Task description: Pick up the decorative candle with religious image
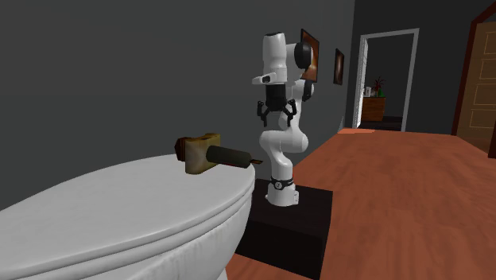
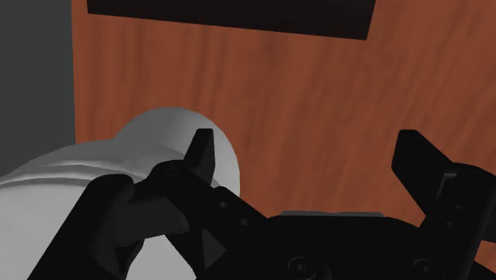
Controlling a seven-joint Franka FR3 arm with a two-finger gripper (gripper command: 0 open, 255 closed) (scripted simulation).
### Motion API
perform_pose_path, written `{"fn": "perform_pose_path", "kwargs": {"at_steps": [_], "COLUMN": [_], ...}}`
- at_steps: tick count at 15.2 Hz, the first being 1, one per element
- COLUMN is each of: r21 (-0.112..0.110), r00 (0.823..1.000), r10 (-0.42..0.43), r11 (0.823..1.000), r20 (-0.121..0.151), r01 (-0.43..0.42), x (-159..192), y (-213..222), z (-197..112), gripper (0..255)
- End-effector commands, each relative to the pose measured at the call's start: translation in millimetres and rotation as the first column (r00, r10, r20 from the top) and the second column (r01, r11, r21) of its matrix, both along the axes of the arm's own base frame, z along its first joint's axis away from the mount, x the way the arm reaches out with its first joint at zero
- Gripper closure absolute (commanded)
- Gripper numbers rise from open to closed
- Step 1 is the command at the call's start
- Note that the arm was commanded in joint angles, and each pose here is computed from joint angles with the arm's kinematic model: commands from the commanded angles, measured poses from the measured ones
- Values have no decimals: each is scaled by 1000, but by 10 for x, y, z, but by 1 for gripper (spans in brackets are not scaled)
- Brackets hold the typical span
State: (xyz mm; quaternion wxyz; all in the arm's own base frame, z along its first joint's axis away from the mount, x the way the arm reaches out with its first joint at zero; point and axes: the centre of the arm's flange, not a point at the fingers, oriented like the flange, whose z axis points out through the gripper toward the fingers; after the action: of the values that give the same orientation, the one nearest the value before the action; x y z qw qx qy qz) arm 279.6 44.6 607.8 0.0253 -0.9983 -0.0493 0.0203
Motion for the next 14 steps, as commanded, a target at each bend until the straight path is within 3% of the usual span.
{"fn": "perform_pose_path", "kwargs": {"at_steps": [1,14], "r21": [0,-25], "r00": [1000,998], "r10": [0,-47], "r11": [1000,999], "r20": [0,37], "r01": [0,48], "x": [0,1485], "y": [0,-705], "z": [0,95], "gripper": [0,0]}}
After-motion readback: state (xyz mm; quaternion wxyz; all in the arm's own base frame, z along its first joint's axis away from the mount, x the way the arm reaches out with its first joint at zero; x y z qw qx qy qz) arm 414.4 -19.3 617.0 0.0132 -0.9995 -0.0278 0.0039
